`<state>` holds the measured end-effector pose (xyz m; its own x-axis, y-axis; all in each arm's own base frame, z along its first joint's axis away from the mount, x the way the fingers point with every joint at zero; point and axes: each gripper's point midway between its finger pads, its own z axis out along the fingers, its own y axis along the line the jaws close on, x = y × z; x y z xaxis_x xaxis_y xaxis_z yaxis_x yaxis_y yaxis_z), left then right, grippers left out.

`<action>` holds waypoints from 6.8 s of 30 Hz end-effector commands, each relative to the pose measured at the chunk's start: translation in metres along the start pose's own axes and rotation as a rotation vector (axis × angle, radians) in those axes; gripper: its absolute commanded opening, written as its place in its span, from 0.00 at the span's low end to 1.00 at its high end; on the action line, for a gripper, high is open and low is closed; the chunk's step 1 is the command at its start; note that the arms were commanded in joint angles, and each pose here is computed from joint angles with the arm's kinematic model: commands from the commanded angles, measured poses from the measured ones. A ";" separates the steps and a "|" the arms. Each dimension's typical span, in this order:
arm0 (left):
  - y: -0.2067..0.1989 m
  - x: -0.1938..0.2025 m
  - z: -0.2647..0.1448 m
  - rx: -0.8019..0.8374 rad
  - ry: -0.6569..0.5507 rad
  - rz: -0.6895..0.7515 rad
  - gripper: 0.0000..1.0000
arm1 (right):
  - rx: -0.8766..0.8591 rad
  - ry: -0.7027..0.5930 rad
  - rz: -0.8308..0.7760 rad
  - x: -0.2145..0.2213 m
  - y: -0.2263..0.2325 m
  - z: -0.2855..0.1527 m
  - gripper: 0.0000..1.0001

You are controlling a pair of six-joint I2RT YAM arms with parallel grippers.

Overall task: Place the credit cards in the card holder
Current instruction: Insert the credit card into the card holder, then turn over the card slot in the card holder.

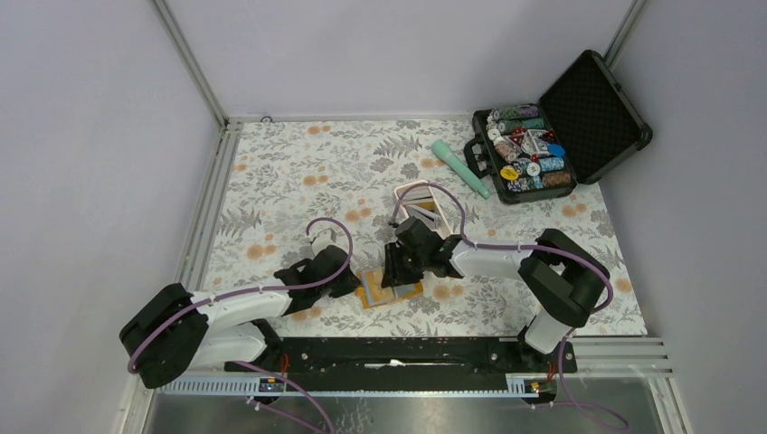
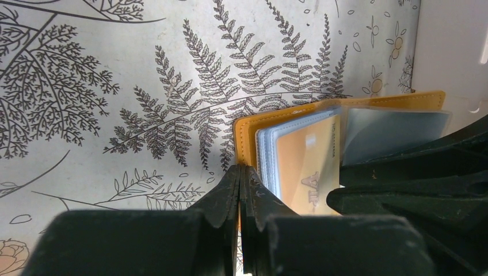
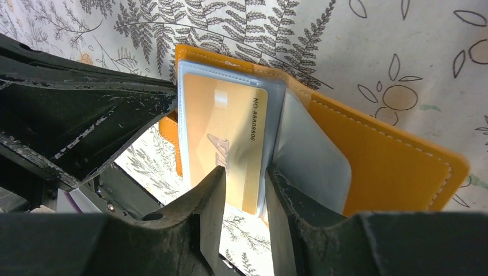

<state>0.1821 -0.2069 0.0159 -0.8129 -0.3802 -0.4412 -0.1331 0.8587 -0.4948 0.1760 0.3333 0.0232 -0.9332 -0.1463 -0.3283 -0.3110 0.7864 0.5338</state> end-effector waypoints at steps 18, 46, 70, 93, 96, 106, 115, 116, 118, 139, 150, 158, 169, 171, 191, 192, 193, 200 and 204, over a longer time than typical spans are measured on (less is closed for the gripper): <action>0.011 0.000 -0.002 -0.046 -0.004 0.027 0.00 | -0.038 -0.016 -0.051 -0.008 0.038 0.006 0.36; -0.015 -0.036 -0.049 0.078 -0.119 0.045 0.43 | 0.103 -0.129 -0.072 -0.007 0.010 -0.052 0.46; -0.053 -0.017 -0.042 0.257 -0.012 -0.017 0.49 | 0.191 -0.191 -0.089 -0.016 -0.007 -0.062 0.46; -0.039 -0.007 -0.029 0.183 0.025 -0.024 0.48 | 0.189 -0.074 -0.045 0.015 -0.026 -0.025 0.00; -0.034 -0.007 -0.029 0.164 0.018 -0.028 0.47 | 0.192 -0.070 -0.044 0.016 -0.026 -0.023 0.00; -0.032 -0.006 -0.026 0.157 0.017 -0.029 0.47 | 0.194 -0.067 -0.043 0.018 -0.028 -0.024 0.00; -0.031 -0.002 -0.019 0.150 0.033 -0.030 0.46 | 0.194 -0.067 -0.043 0.017 -0.027 -0.023 0.00; -0.032 -0.002 -0.019 0.154 0.034 -0.030 0.46 | 0.193 -0.068 -0.043 0.017 -0.027 -0.023 0.00; -0.034 -0.002 -0.019 0.165 0.032 -0.032 0.45 | 0.195 -0.068 -0.043 0.017 -0.028 -0.024 0.00; -0.016 0.007 -0.011 0.074 0.055 -0.027 0.44 | 0.194 -0.069 -0.041 0.017 -0.027 -0.023 0.00; -0.049 -0.004 -0.022 0.208 0.030 -0.052 0.44 | 0.197 -0.065 -0.047 0.015 -0.027 -0.021 0.00; -0.059 -0.006 -0.028 0.258 0.024 -0.059 0.44 | 0.200 -0.062 -0.046 0.016 -0.027 -0.019 0.00; -0.076 -0.006 -0.034 0.368 0.022 -0.036 0.45 | 0.174 -0.059 -0.037 0.016 -0.022 -0.021 0.00; -0.077 -0.006 -0.033 0.377 0.023 -0.036 0.45 | 0.171 -0.067 -0.035 0.014 -0.020 -0.022 0.00; -0.079 0.002 -0.033 0.401 0.058 -0.034 0.42 | 0.164 -0.239 -0.024 -0.010 -0.012 -0.067 0.36; -0.079 0.002 -0.033 0.401 0.056 -0.036 0.42 | 0.161 -0.250 -0.024 -0.011 -0.012 -0.071 0.42; -0.079 0.002 -0.033 0.402 0.055 -0.037 0.42 | 0.156 -0.260 -0.020 -0.011 -0.012 -0.074 0.46; -0.081 0.001 -0.034 0.412 0.054 -0.037 0.39 | -0.046 -0.297 -0.034 -0.005 0.017 -0.092 0.51; -0.084 0.000 -0.035 0.422 0.052 -0.035 0.37 | -0.225 -0.303 -0.069 0.001 0.042 -0.094 0.51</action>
<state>0.1704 -0.2570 0.0687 -0.8490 -0.3808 -0.3663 0.0209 0.6686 -0.7434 0.1565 0.2833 0.0919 -0.8383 -0.0020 -0.5453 -0.3446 0.7769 0.5269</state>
